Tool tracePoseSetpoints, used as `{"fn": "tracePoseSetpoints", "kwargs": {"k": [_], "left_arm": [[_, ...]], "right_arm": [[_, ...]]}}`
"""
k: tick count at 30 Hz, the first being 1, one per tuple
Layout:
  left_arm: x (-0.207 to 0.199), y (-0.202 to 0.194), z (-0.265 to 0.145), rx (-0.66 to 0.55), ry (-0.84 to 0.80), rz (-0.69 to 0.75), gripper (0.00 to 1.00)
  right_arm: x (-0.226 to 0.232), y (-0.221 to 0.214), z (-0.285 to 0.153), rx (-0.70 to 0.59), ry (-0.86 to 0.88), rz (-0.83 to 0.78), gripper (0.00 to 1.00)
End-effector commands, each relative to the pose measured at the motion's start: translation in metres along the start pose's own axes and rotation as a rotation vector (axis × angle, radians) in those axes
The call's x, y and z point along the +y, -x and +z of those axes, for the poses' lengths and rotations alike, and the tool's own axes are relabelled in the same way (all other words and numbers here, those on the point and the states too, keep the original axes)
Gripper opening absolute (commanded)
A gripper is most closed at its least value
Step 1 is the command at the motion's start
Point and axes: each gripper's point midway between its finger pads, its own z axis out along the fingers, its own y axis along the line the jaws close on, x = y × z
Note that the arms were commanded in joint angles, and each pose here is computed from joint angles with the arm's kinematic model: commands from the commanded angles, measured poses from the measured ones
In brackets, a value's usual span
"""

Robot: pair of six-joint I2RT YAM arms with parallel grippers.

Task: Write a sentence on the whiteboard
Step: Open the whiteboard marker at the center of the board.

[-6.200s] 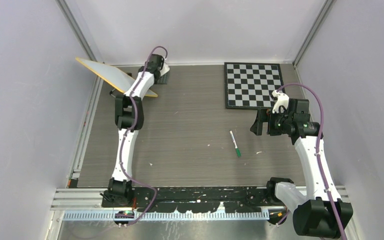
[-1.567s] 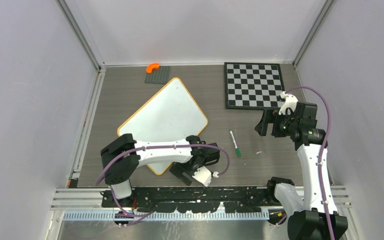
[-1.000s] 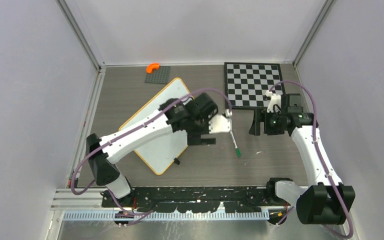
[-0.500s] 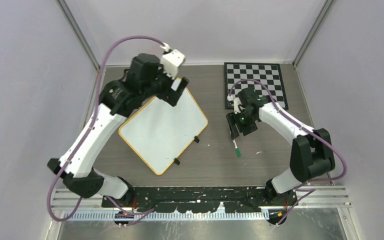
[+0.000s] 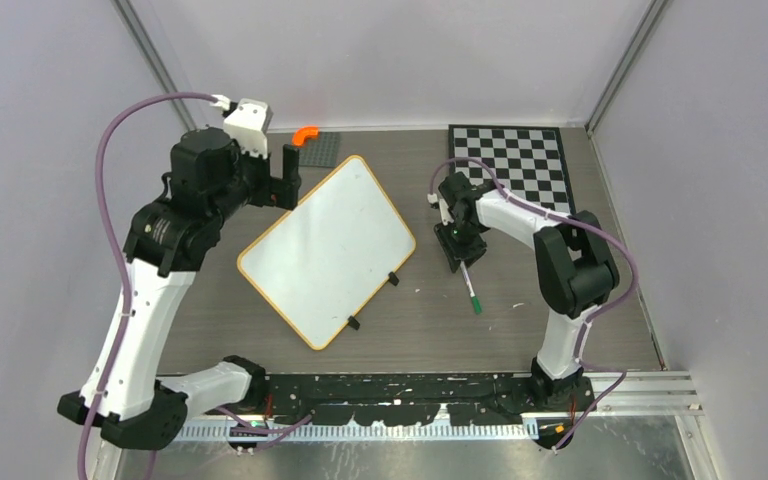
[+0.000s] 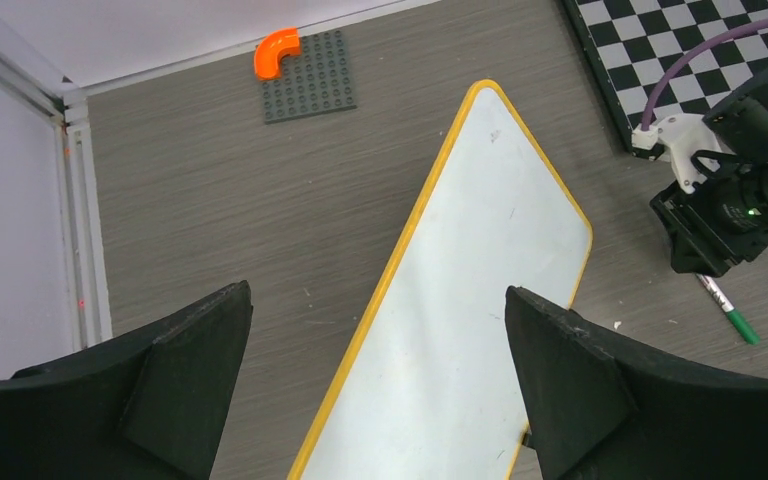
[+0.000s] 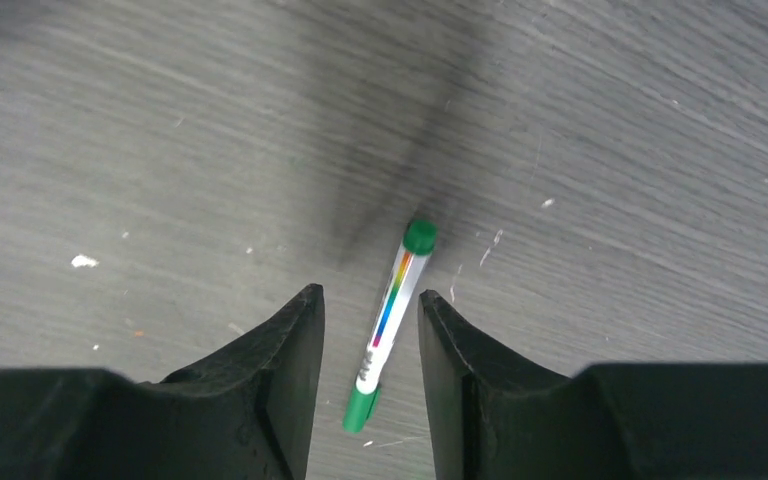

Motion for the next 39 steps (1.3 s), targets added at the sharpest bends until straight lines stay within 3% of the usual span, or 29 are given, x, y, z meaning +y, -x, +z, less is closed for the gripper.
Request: {"fn": "tracePoseSetpoints", "kwargs": {"k": [1, 5, 10, 14, 23, 28, 33, 39], "left_arm": [[-0.002, 0.003, -0.013, -0.053, -0.027, -0.038, 1.00], [-0.003, -0.009, -0.012, -0.036, -0.034, -0.035, 1.00], [-0.014, -0.018, -0.006, -0.002, -0.100, -0.001, 1.00], [-0.038, -0.018, -0.010, 0.045, -0.250, 0.045, 1.00], [-0.099, -0.008, -0.026, 0.073, -0.631, 0.049, 1.00], [-0.121, 0.013, -0.025, 0.046, -0.750, -0.033, 1.00], [-0.138, 0.026, -0.010, 0.009, -0.758, -0.020, 1.00], [-0.167, 0.018, 0.024, 0.039, -0.732, 0.060, 0.92]], "right_arm": [[-0.008, 0.014, 0.006, -0.013, -0.052, 0.034, 0.43], [-0.014, 0.010, 0.018, 0.021, -0.088, 0.048, 0.41], [-0.012, 0.008, 0.024, 0.044, -0.085, 0.077, 0.19], [-0.006, 0.034, -0.008, -0.046, -0.012, 0.135, 0.01], [0.002, 0.118, -0.191, -0.601, 0.217, 0.293, 0.00], [0.017, 0.130, -0.290, -0.859, 0.331, 0.341, 0.00], [0.030, 0.132, -0.345, -0.976, 0.442, 0.409, 0.00], [0.021, 0.130, -0.347, -0.967, 0.446, 0.594, 0.00]]}}
